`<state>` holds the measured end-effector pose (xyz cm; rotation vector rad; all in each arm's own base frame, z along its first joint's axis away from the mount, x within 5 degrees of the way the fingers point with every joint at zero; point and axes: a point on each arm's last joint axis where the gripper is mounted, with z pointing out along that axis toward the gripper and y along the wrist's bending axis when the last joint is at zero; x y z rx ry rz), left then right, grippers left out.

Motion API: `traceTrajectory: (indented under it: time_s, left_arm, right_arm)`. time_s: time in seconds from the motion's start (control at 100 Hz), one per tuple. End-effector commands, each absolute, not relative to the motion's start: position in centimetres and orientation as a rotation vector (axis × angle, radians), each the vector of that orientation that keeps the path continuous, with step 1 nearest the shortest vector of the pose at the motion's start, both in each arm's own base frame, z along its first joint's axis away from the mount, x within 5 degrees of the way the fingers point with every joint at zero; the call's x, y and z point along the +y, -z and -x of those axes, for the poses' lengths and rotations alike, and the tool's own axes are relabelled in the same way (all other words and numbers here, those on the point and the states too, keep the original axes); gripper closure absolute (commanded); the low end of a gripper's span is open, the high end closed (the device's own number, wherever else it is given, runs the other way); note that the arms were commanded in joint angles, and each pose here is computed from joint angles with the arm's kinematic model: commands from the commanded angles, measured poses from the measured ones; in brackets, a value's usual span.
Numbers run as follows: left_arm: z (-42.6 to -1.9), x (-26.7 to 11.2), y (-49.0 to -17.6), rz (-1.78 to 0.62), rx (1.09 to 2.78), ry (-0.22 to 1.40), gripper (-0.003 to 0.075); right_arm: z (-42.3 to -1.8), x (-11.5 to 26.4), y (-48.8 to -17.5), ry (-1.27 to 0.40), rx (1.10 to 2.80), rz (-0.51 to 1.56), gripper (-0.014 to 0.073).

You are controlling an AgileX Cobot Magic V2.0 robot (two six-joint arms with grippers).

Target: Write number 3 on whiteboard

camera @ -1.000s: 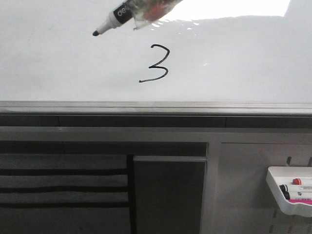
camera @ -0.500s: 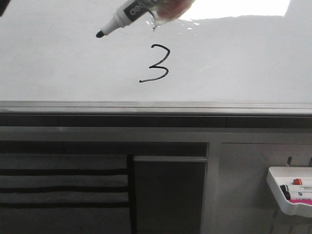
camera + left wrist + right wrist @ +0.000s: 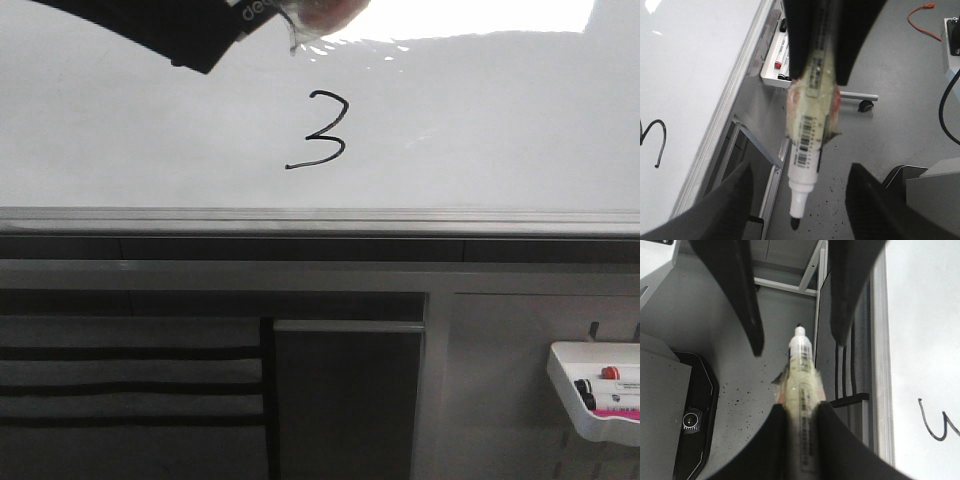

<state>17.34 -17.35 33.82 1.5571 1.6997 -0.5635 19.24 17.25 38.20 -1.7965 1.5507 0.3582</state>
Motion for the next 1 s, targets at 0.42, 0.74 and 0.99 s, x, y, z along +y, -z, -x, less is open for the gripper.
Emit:
traceTrajectory:
  time_s: [0.42, 0.74, 0.99]
  left_arm:
    - [-17.86, -18.51, -35.2, -1.512, 1.654, 0.602, 0.0538]
    - [-17.83, -18.51, -35.19, -1.516, 1.655, 0.604, 0.0717]
    - [-17.89, -18.45, -35.13, -1.523, 1.653, 0.586, 0.0741]
  right_arm:
    - [-18.87, 17.19, -39.87, -0.349, 1.484, 1.728, 0.0577]
    - [-18.83, 17.25, -39.76, -0.364, 1.489, 1.737, 0.0576]
    - [-19.22, 17.14, -39.77, -0.388, 1.585, 1.644, 0.0354]
